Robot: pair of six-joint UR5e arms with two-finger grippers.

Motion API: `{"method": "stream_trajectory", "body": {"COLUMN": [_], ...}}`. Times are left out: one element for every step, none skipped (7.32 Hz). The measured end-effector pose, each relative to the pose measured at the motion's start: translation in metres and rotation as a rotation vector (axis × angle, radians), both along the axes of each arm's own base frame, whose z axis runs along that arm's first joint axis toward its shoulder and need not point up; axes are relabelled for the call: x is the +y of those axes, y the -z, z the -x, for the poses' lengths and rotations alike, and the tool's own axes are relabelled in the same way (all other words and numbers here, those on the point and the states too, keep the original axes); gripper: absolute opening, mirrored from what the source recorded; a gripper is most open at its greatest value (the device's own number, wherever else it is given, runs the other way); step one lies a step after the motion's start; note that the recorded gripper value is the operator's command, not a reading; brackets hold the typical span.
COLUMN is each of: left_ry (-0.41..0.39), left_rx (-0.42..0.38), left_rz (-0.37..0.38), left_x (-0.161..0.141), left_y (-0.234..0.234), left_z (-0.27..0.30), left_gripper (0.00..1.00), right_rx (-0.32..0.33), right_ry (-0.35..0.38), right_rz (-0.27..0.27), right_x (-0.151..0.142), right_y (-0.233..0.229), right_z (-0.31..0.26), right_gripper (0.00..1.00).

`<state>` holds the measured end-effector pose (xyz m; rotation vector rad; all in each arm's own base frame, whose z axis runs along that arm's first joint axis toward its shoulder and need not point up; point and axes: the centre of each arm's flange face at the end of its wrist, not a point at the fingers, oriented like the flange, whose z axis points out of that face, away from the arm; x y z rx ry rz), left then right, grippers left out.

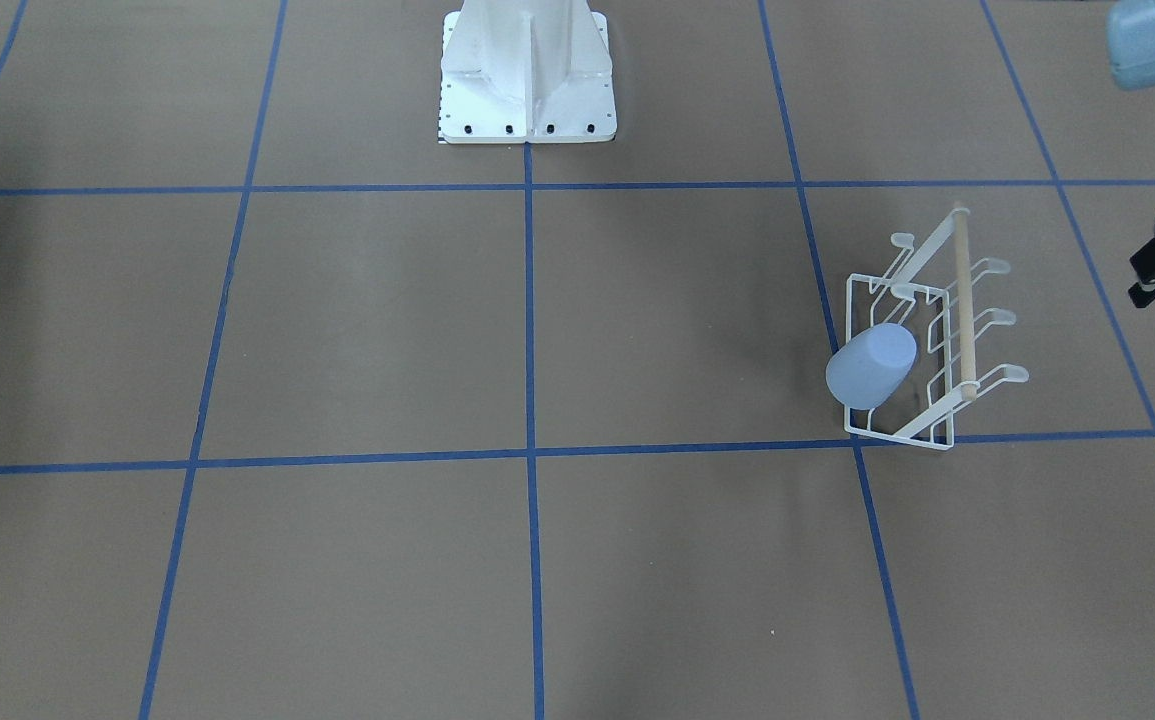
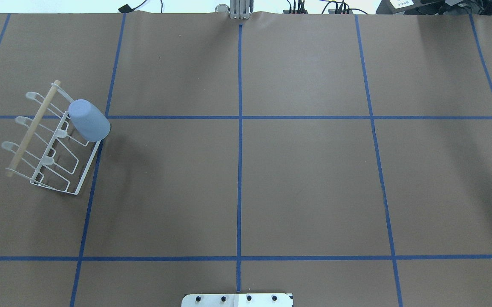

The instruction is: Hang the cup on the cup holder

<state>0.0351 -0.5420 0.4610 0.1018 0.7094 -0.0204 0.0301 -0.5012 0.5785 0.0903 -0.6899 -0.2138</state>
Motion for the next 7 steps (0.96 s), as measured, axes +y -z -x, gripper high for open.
{"method": "stream_trajectory", "body": {"left_ry": [-0.025, -0.048, -0.057, -0.054, -0.05, -0.039, -0.025], "left_rx": [0.005, 0.006, 0.006, 0.005, 0.007, 0.009, 0.012], "left_rz": [0.002, 0.015, 0.037, 0.064, 0.091, 0.108, 0.123], "left_x": [0.002, 0.004, 0.007, 0.017, 0.029, 0.037, 0.043], "left_y": [-0.04, -0.076, -0.104, -0.128, -0.148, -0.161, -0.17], "left_z": [0.042, 0.067, 0.08, 0.089, 0.094, 0.1, 0.107], "left_gripper": [0.98, 0.98, 0.98, 0.98, 0.98, 0.98, 0.98], "right_rx": [-0.005, -0.015, -0.024, -0.028, -0.028, -0.028, -0.027], "right_ry": [-0.017, -0.033, -0.044, -0.05, -0.055, -0.059, -0.063], "right_rz": [0.013, 0.027, 0.039, 0.049, 0.059, 0.068, 0.074], "right_x": [0.006, 0.013, 0.019, 0.024, 0.028, 0.03, 0.032], "right_y": [-0.006, -0.011, -0.016, -0.021, -0.025, -0.029, -0.032], "right_z": [-0.008, -0.016, -0.021, -0.024, -0.026, -0.028, -0.029], "right_gripper": [1.0, 1.0, 1.0, 1.0, 1.0, 1.0, 1.0]}}
